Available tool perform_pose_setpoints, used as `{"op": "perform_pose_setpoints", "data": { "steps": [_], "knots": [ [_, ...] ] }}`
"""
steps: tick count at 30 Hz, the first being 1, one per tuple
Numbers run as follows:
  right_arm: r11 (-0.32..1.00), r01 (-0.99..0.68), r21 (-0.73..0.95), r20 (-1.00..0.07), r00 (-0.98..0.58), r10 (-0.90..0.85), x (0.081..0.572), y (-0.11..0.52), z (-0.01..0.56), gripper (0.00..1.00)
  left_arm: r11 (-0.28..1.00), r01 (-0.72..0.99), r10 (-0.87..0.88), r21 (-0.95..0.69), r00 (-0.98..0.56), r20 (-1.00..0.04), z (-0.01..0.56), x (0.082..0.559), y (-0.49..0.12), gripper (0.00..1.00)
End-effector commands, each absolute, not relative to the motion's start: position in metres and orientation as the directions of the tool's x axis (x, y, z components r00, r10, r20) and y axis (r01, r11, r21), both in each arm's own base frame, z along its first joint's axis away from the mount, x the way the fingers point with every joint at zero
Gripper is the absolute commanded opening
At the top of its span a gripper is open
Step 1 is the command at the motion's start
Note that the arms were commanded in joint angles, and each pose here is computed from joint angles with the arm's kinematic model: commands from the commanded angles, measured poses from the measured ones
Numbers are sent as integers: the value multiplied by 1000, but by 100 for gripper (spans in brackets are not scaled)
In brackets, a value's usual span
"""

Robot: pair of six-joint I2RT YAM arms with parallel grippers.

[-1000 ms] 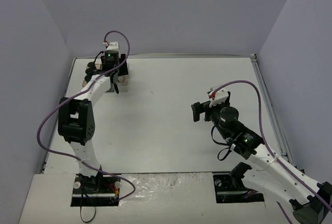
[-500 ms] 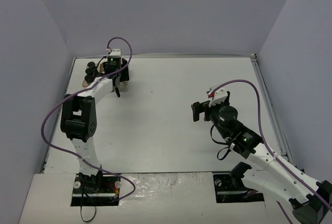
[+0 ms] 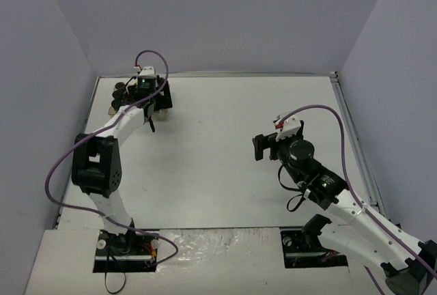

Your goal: Organize the condiment bottles

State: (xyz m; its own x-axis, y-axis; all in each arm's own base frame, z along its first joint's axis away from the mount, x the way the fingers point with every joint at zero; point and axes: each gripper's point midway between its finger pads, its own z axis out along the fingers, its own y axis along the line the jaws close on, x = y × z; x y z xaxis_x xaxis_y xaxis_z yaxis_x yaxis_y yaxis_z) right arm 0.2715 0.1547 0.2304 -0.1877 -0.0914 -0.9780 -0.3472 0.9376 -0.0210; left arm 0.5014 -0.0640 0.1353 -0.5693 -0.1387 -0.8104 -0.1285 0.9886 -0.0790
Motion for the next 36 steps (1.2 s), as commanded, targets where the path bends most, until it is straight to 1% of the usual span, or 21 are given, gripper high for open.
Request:
{"op": "perform_pose_setpoints", "data": {
  "steps": [1,5,10,14,15,18,27,33,36],
  "knots": [
    [954,-297,52,-997,-73,32,275,146,297,100,978,-69,-208,-197,-397,-894,257,470,-83,97],
    [965,-247,83,-996,-50,73,271,133,322,100,983,-34,-179,-183,-426,-887,289,415,-86,97],
    [975,-195,105,-994,-39,99,266,119,345,100,988,-1,-149,-157,-327,-933,333,349,-65,97],
    [981,-141,133,-991,5,135,260,102,367,100,995,-15,-100,-100,-283,-954,334,302,-44,97],
    [983,-131,130,-991,14,133,260,99,370,100,996,-23,-92,-89,-291,-952,326,296,-40,97],
    [990,-104,97,-994,40,101,256,88,375,100,995,-43,-98,-91,-228,-969,321,261,-25,97],
    [998,-41,51,-998,20,52,257,77,357,100,991,-82,-114,-101,-161,-980,281,223,-8,97],
    [998,-34,51,-999,17,52,255,74,350,100,992,-89,-108,-92,-189,-976,266,220,-6,97],
    [998,-30,52,-998,22,53,254,72,351,100,994,-78,-91,-78,-170,-981,271,224,-7,97]
  ]
}}
